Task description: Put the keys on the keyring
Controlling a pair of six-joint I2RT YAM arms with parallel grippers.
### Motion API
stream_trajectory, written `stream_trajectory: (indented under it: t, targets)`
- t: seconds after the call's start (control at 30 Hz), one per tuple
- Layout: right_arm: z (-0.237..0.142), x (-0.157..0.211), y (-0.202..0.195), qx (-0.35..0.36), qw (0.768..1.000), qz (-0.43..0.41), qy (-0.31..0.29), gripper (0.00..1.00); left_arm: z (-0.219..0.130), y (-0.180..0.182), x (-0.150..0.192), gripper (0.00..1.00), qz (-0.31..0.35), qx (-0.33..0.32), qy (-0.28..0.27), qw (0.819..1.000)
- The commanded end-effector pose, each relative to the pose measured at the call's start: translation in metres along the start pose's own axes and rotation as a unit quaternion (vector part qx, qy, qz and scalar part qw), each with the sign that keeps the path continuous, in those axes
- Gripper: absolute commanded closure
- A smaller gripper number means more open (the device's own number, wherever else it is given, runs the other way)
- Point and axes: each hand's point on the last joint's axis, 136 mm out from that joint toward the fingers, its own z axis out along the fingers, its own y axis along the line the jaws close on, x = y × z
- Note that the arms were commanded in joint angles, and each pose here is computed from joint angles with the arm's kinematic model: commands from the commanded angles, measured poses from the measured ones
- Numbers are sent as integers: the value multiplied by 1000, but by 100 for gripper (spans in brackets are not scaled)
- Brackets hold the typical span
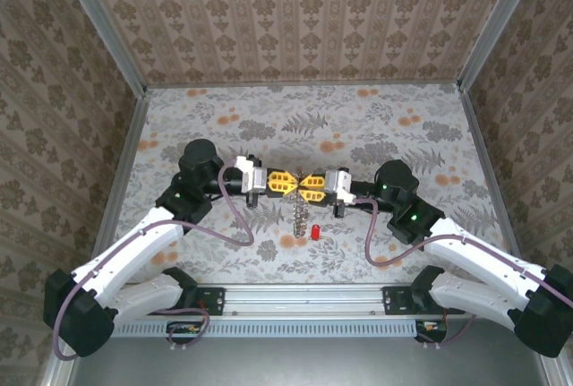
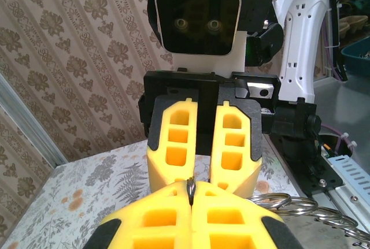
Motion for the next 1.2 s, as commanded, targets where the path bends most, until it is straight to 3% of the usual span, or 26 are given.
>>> stream_trajectory:
  t: [0.0, 0.13, 0.3, 0.43, 0.5, 0.73, 0.83, 1.0, 1.17]
  targets:
    - [1, -24, -10, 15, 999, -19, -26, 85, 0, 0, -16, 100, 24, 11, -14, 1000]
    - [1, -23, -13, 25, 999, -20, -24, 79, 0, -1, -16, 100, 24, 13, -14, 1000]
    - [0, -23, -14, 31, 999, -21, -24, 79, 1, -1, -15, 100, 21, 16, -13, 1000]
    - [0, -24, -14, 29, 999, -19, -26, 88, 1, 1, -13, 100, 22, 9, -9, 1000]
    - [0, -24, -15, 30, 999, -18, -27, 100, 1, 3, -12, 100, 20, 2, -6, 1000]
    - [3, -22, -42, 137, 990, 18, -35, 100, 3, 23, 2, 100, 3, -55, 27, 998]
    - [3, -17, -61, 235, 971, 43, -23, 100, 6, 28, 7, 100, 3, -77, 37, 996]
    - [-3, -7, -88, 401, 910, 102, -15, 100, 14, 36, 12, 100, 2, -105, 32, 994]
    - [8, -3, -96, 462, 877, 135, -6, 100, 19, 40, 18, 100, 9, -138, 33, 990]
